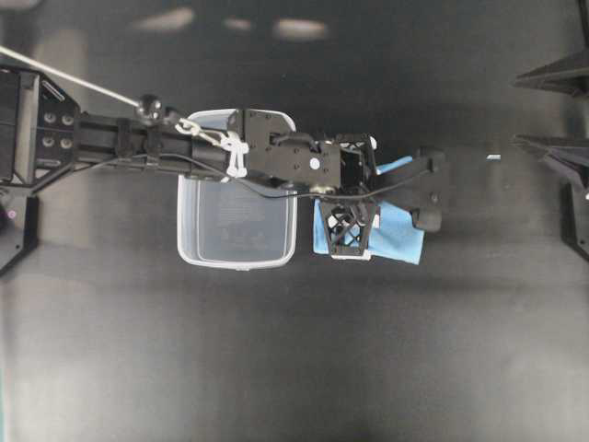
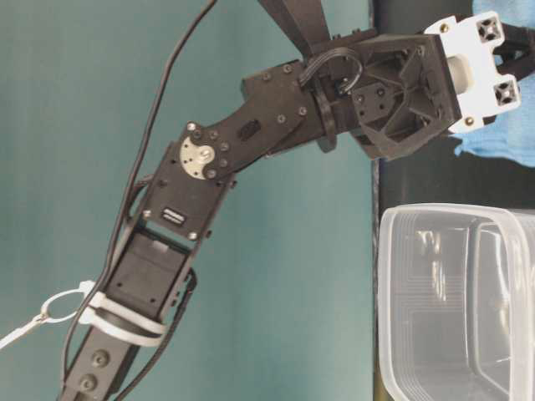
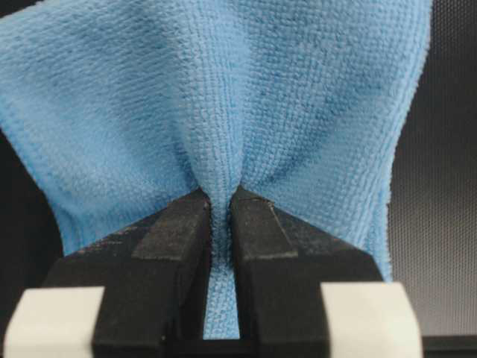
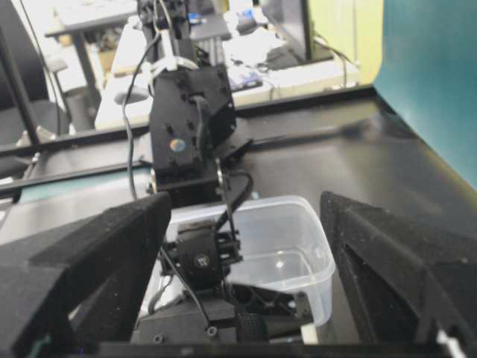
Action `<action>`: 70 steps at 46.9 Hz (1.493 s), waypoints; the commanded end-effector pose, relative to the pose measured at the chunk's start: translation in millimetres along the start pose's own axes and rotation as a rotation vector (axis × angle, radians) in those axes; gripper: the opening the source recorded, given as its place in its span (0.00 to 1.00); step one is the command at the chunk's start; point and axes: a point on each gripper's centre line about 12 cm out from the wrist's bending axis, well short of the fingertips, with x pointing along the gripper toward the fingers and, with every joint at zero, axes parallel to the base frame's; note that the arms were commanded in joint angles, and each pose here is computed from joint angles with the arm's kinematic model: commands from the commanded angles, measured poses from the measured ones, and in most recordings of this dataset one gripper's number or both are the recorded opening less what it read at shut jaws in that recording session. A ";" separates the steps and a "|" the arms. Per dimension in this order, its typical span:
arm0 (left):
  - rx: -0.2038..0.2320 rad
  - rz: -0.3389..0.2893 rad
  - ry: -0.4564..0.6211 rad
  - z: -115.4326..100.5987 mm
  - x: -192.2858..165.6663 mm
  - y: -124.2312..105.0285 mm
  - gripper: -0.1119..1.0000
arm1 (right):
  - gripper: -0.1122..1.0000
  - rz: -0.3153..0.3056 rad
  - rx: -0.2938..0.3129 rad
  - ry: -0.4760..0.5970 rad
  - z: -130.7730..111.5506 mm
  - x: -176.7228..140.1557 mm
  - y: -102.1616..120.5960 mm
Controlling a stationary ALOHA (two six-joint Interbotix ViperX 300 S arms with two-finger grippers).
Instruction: Place the blue towel into the container with the left arm.
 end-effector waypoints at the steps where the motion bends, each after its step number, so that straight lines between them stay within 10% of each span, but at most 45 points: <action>1: -0.008 0.014 -0.071 16.0 -32.4 5.8 0.15 | 0.81 -0.003 0.006 -0.006 2.7 1.1 -0.3; 15: -0.007 0.036 -0.293 43.2 -164.1 6.5 0.15 | 0.81 0.002 0.008 -0.034 8.5 -2.4 0.6; 27: -0.037 0.043 -0.257 -7.8 -247.9 11.8 0.15 | 0.81 0.003 0.006 -0.055 12.8 -5.4 0.8; 48: -0.061 0.045 -0.202 -108.8 -236.7 6.6 0.15 | 0.81 0.003 0.008 -0.061 13.2 -5.7 0.9; 70: -0.067 0.048 -0.206 -117.0 -202.1 9.3 0.15 | 0.80 0.004 0.006 -0.067 14.3 -5.8 1.0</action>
